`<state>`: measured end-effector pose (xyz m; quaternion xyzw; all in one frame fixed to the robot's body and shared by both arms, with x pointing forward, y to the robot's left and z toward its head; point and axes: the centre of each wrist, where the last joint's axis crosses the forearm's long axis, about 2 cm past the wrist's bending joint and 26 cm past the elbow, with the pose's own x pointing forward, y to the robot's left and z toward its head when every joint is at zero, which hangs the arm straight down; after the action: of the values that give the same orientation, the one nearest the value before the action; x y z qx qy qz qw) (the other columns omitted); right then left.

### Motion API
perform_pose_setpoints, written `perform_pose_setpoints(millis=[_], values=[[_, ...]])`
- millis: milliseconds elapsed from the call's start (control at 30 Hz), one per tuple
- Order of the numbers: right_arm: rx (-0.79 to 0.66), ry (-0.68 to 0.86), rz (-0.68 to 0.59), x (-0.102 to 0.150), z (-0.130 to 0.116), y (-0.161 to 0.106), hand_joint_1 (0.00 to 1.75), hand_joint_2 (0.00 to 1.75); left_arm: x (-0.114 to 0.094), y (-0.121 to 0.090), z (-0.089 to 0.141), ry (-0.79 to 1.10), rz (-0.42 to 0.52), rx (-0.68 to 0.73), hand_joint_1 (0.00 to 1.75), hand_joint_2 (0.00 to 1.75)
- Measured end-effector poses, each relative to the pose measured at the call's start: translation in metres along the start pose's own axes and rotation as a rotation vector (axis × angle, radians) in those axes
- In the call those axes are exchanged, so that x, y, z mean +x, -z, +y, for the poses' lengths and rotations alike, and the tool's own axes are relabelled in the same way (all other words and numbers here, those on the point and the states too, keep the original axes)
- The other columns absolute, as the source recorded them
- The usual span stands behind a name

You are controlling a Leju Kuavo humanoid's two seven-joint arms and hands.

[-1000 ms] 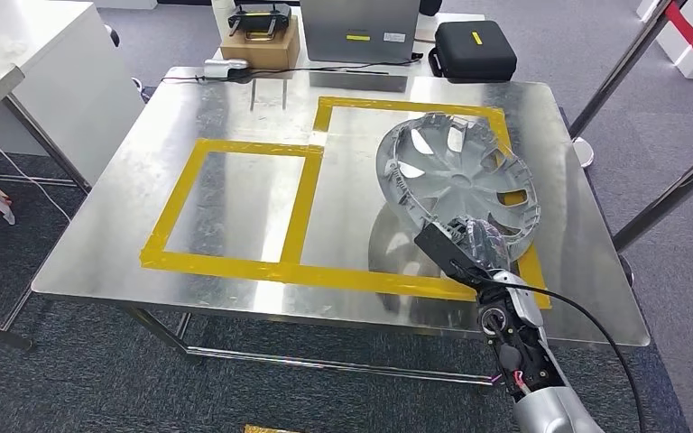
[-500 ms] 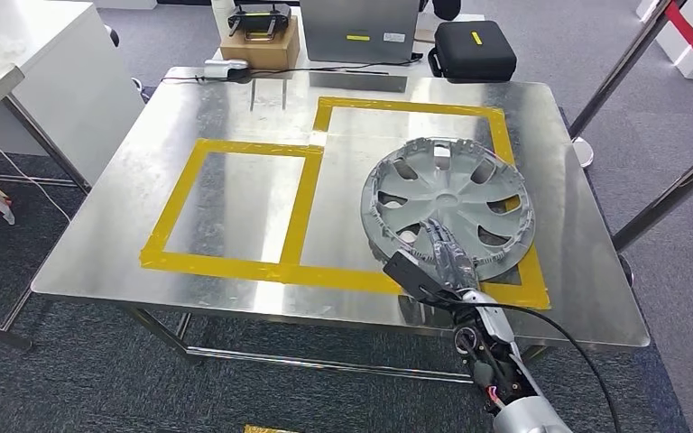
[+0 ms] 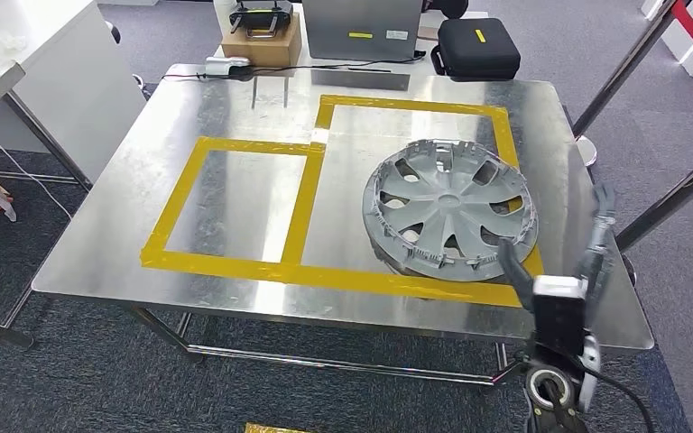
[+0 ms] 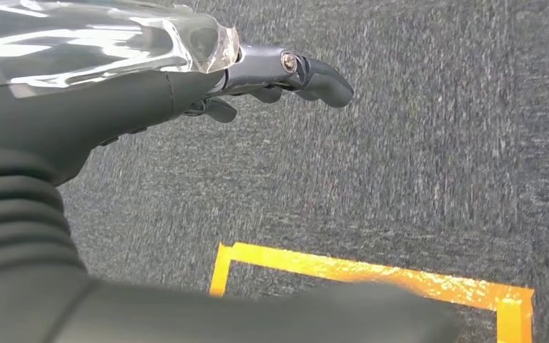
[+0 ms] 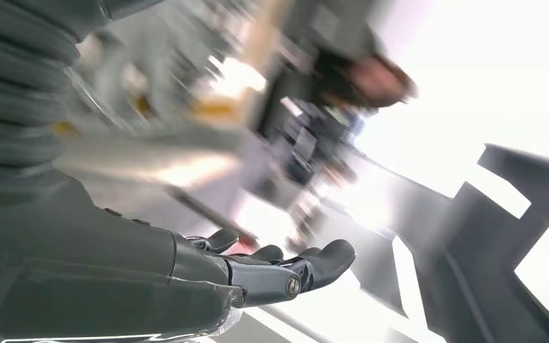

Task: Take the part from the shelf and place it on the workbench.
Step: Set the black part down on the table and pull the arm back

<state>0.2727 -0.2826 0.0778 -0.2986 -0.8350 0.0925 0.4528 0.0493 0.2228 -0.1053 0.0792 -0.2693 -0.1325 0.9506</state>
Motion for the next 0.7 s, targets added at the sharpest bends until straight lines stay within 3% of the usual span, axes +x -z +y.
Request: perform_pose_setpoints(millis=[133,300,500,700], values=[[-0.261,-0.058,-0.204,0.046,-0.046,0.007,0.0,0.0,-0.001,0.0,-0.001,-0.015,0.003,-0.027,0.0,0.0],[-0.377,-0.085,-0.418,0.101,-0.079,0.013,0.0,0.0,-0.001,0.0,-0.001,-0.026,0.014,-0.058,0.0,0.0],[-0.423,-0.099,-0.578,0.143,-0.09,0.017,0.0,0.0,0.0,0.0,-0.001,-0.018,0.024,-0.077,0.0,0.0],[-0.422,-0.047,-0.589,0.153,-0.083,0.015,0.0,0.0,-0.001,0.001,0.001,-0.016,0.039,-0.07,0.0,0.0]])
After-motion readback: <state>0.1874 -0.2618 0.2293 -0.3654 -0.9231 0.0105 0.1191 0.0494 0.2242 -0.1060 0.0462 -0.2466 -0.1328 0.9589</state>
